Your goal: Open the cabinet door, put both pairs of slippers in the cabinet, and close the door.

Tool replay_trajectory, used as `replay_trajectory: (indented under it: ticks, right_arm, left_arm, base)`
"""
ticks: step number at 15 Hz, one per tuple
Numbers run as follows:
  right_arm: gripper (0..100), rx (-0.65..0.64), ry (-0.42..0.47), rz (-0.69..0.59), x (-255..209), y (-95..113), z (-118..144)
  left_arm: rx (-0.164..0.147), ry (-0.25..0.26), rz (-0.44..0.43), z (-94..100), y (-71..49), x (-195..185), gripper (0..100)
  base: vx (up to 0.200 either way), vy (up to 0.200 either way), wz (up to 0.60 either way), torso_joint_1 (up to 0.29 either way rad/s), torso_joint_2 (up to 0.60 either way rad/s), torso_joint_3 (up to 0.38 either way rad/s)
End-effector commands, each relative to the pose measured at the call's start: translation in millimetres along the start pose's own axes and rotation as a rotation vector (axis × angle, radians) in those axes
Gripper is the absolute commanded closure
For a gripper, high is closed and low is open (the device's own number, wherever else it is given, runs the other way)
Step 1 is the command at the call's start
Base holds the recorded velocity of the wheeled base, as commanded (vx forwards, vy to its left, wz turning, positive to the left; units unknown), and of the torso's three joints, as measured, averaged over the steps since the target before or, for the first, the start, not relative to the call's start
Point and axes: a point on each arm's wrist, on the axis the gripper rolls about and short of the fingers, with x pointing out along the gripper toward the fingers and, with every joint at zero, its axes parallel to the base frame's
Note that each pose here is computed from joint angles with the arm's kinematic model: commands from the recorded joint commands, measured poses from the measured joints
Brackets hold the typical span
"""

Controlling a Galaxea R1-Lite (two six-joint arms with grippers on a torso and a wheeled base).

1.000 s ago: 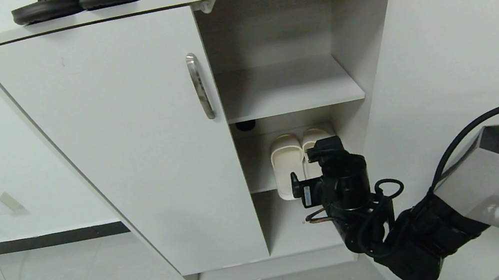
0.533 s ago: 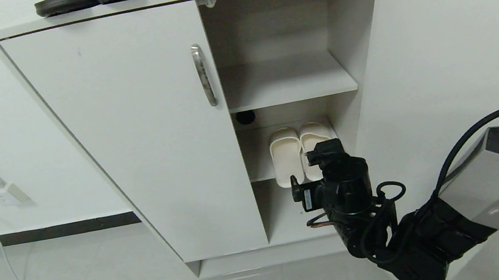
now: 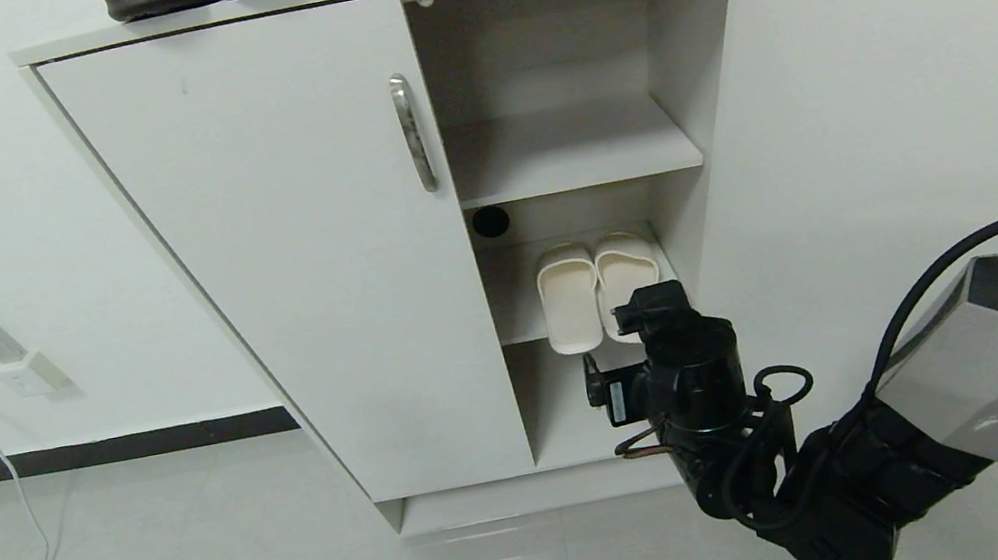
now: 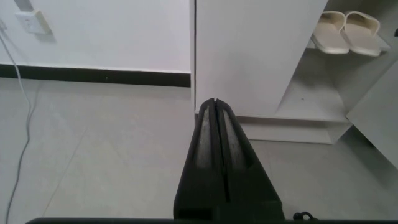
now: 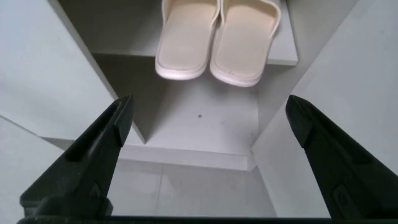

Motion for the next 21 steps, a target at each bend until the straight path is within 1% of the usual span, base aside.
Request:
replay_trajectory:
  ticks: [1, 4, 11, 21]
  right_arm:
    - [0, -0.001, 0.0, 0.0, -0.5, -0.6, 0.4]
    - [0, -0.002, 0.001, -0.002, -1.9, -1.7, 1.0]
    - [0, 0.002, -0.006, -0.003, -3.4, -3.8, -0.2]
    - [0, -0.006, 0.003, -0.002, -2.0, -3.2, -5.0]
  left_arm:
    - [0.0, 0.001, -0.001, -0.1, 0.0, 0.0, 100]
    - [0.0, 0.001, -0.001, -0.1, 0.0, 0.0, 100]
    - [0.0, 0.002, -0.001, 0.0, 0.0, 0.2, 100]
    - [0.0, 0.001, -0.001, -0.1, 0.0, 0.0, 100]
  base:
    - [0.0, 0.0, 0.0, 0.0, 0.0, 0.0]
    - [0.0, 0.0, 0.0, 0.0, 0.0, 0.0]
    - [0.0, 0.0, 0.0, 0.002, 0.0, 0.158]
    - [0.0, 0.0, 0.0, 0.0, 0.0, 0.0]
